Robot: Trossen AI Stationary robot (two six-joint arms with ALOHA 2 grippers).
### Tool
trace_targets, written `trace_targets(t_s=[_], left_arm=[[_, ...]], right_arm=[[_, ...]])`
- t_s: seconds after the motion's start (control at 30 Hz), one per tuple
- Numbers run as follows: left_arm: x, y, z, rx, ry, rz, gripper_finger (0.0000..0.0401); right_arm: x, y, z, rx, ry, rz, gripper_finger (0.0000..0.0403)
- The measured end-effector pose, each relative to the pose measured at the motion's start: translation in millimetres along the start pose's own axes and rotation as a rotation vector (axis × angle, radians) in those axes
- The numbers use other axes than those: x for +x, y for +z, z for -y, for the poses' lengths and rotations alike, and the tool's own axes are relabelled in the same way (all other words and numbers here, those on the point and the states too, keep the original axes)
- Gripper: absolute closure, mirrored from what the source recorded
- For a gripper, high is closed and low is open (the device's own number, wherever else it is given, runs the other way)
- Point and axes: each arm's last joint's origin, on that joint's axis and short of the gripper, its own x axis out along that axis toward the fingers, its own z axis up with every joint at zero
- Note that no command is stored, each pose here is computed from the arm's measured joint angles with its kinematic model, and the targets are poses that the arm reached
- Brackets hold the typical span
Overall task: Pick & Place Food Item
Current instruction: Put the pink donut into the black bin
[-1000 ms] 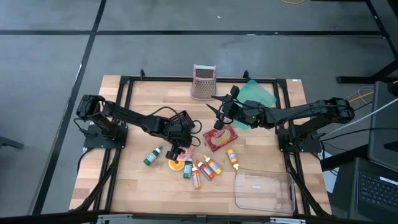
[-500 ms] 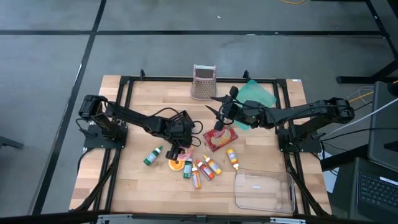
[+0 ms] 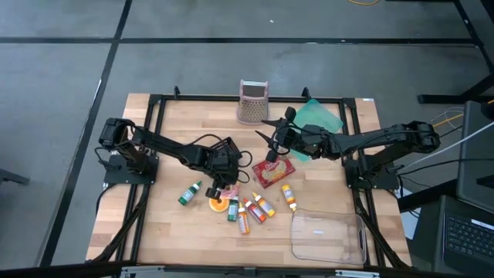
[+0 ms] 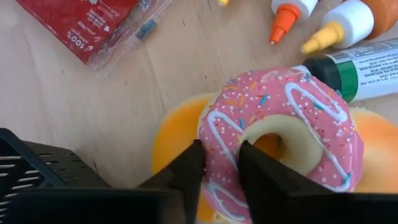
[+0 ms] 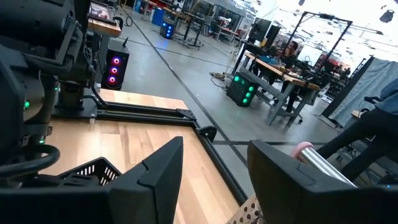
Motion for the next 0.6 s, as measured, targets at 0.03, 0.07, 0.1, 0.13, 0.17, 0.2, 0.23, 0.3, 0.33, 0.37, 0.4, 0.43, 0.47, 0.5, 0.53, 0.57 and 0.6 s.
trace_targets(t_s=[0.03, 0.07, 0.1, 0.13, 0.17, 0.2, 0.23, 0.3, 0.33, 0.37, 0.4, 0.43, 0.47, 0.5, 0.53, 0.57, 0.6], left_arm=[[0.0, 0.6, -0.1, 0.000, 0.001, 0.007, 0.0334], [0.0, 1.4, -0.3, 0.001, 0.004, 0.015, 0.0350], [0.0, 2.0, -0.5, 0.001, 0.006, 0.020, 0.0367], [0.0, 2.5, -0.7, 0.002, 0.010, 0.025, 0.0381], [0.0, 3.4, -0.9, 0.004, 0.014, 0.035, 0.0388], [0.0, 4.2, -1.2, 0.005, 0.017, 0.043, 0.0389], [-0.1, 4.8, -1.4, 0.007, 0.019, 0.049, 0.0389], [-0.4, 6.7, -1.7, 0.009, 0.023, 0.066, 0.0386], [-2.1, 8.9, -2.1, 0.010, 0.024, 0.071, 0.0385], [-4.2, 11.8, -2.8, 0.010, 0.027, 0.082, 0.0385], [-7.5, 15.4, -3.6, 0.010, 0.032, 0.100, 0.0386], [-11.9, 19.6, -4.5, 0.014, 0.039, 0.120, 0.0389], [-16.9, 23.6, -5.4, 0.021, 0.050, 0.139, 0.0391], [-22.8, 27.4, -6.3, 0.028, 0.067, 0.159, 0.0393], [-28.9, 31.2, -7.4, 0.036, 0.086, 0.178, 0.0393], [-35.7, 35.0, -8.6, 0.046, 0.107, 0.199, 0.0393], [-43.1, 37.8, -10.0, 0.054, 0.132, 0.219, 0.0393]], right_arm=[[0.0, 0.0, 0.0, 0.000, 0.000, 0.000, 0.0225], [0.0, 0.0, 0.0, 0.000, -0.002, 0.000, 0.0225], [0.0, 0.0, 0.1, 0.000, -0.004, -0.001, 0.0225], [0.0, -0.1, 0.2, -0.001, -0.008, -0.002, 0.0225], [0.0, -0.1, 0.3, -0.001, -0.010, -0.003, 0.0225], [0.0, -0.1, 0.3, -0.001, -0.010, -0.003, 0.0225], [0.0, -0.1, 0.3, -0.001, -0.010, -0.003, 0.0225], [0.0, -0.1, 0.3, -0.001, -0.010, -0.003, 0.0225], [0.0, -0.1, 0.3, -0.001, -0.010, -0.003, 0.0225], [0.0, -0.1, 0.3, -0.001, -0.010, -0.003, 0.0225], [0.0, -0.1, 0.3, -0.001, -0.010, -0.003, 0.0225], [0.0, -0.1, 0.3, -0.001, -0.010, -0.003, 0.0225], [0.0, -0.1, 0.3, -0.001, -0.010, -0.003, 0.0225], [0.0, -0.1, 0.3, -0.004, -0.010, -0.003, 0.0225], [0.0, -0.1, 0.3, -0.005, -0.010, -0.003, 0.0225], [0.0, -0.1, 0.3, -0.005, -0.010, -0.003, 0.0225], [0.0, -0.1, 0.3, -0.005, -0.010, -0.003, 0.0225]])
